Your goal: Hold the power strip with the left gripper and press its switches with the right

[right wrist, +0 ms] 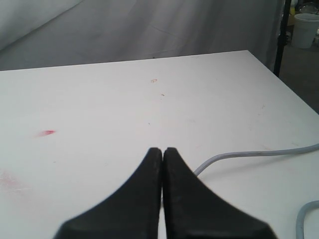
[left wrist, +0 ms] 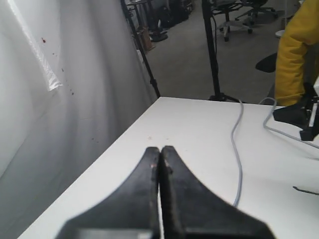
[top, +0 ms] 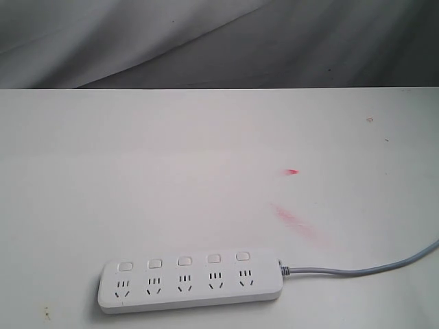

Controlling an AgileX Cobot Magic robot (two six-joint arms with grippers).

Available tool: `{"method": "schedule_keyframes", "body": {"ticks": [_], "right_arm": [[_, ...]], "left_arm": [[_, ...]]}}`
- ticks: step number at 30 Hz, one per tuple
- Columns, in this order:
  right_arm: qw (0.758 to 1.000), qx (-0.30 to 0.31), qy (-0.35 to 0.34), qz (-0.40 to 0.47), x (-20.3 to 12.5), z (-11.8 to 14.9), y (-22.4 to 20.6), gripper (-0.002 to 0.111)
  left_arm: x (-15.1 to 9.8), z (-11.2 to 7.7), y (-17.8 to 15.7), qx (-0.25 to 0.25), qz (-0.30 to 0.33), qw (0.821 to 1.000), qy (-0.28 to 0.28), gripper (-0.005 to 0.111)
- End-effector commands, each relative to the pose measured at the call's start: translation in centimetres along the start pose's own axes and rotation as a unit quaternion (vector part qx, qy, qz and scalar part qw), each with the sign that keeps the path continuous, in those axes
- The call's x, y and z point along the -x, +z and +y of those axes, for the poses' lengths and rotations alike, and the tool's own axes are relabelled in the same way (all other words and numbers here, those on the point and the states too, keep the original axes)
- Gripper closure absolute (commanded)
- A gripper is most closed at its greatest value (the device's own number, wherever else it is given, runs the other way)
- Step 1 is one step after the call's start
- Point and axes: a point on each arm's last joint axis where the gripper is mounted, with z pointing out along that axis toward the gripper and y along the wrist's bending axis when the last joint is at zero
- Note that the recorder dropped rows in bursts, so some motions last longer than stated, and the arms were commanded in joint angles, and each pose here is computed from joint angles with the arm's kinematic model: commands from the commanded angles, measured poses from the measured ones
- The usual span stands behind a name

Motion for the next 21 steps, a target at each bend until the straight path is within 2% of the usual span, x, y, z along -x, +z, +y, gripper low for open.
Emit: {"method": "schedule_keyframes", "body": {"ticks": [1, 6, 8, 11, 14, 16, 21], "right_arm": [[1.0, -0.006, -0.006, -0.004, 0.0, -0.1, 0.0, 0.108], [1.0, -0.006, -0.006, -0.004, 0.0, -0.1, 0.0, 0.108], [1.0, -0.006, -0.006, -0.004, 0.0, -0.1, 0.0, 0.108], [1.0, -0.006, -0.006, -0.004, 0.0, -0.1, 0.0, 0.108], [1.0, -0.006, -0.006, -0.004, 0.0, -0.1, 0.0, 0.108], [1.0, -0.006, -0.006, -0.004, 0.0, -0.1, 0.0, 0.108], [1.0, -0.006, -0.006, -0.004, 0.0, -0.1, 0.0, 0.108]], "left_arm": [[0.4, -1.1, -0.9, -0.012, -0.01, 1.0, 0.003, 0.106], [0.7, -1.1, -1.2, 0.01, -0.024, 1.0, 0.009, 0.106], [1.1, -0.1, -1.3, 0.064, -0.048, 0.997, -0.013, 0.106], [1.5, 2.0, -1.9, 0.174, -0.083, 0.977, -0.088, 0.106], [1.0, 3.4, -2.5, 0.257, -0.081, 0.952, -0.147, 0.106], [0.6, 4.0, -2.9, 0.297, -0.068, 0.939, -0.158, 0.106], [-0.1, 4.7, -3.7, 0.356, -0.045, 0.918, -0.171, 0.106]]}}
